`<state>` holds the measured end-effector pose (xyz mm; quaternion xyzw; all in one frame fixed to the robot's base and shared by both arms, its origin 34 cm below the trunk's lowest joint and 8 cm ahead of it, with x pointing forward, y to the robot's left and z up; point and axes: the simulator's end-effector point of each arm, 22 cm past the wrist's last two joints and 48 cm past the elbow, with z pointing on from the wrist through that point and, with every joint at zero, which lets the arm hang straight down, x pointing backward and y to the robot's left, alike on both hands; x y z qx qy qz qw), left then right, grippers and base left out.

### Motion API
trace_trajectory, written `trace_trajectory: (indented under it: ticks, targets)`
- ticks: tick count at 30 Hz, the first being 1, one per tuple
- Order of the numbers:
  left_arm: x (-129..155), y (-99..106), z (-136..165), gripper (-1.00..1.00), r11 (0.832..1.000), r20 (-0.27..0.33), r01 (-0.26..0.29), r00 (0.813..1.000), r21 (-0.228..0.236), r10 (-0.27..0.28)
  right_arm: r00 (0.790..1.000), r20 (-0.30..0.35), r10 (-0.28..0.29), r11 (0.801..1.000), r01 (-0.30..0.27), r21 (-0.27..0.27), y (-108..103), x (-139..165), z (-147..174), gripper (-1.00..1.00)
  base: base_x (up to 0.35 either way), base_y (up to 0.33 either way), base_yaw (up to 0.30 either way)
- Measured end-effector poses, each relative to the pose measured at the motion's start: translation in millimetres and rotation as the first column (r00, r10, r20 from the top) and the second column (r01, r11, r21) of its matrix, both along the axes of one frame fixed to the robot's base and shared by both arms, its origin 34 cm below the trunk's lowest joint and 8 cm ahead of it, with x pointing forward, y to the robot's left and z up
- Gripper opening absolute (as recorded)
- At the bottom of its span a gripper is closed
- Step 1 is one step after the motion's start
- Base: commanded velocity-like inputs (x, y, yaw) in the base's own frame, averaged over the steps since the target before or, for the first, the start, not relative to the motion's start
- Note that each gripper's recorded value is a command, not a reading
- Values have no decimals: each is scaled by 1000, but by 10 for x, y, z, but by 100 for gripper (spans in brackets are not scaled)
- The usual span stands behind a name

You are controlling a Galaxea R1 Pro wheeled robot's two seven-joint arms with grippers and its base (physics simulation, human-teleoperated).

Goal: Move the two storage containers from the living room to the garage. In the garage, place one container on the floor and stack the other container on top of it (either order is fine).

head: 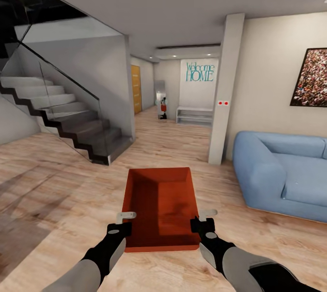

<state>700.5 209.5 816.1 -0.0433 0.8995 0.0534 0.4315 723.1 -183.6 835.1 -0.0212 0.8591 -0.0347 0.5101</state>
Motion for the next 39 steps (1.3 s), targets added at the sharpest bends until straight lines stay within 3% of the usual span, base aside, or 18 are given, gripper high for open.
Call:
trace_trajectory:
  ticks: [12,39]
  targets:
    - [0,1,0,-100,1000,0,0,1000,0,0,1000,0,0,1000,0,0,1,1,1,-100,321,100,0]
    - [-1,0,-3,-100,1000,1,0,1000,-1,0,1000,1,1,1000,-1,-1,0,1,2,-100,322,1,0]
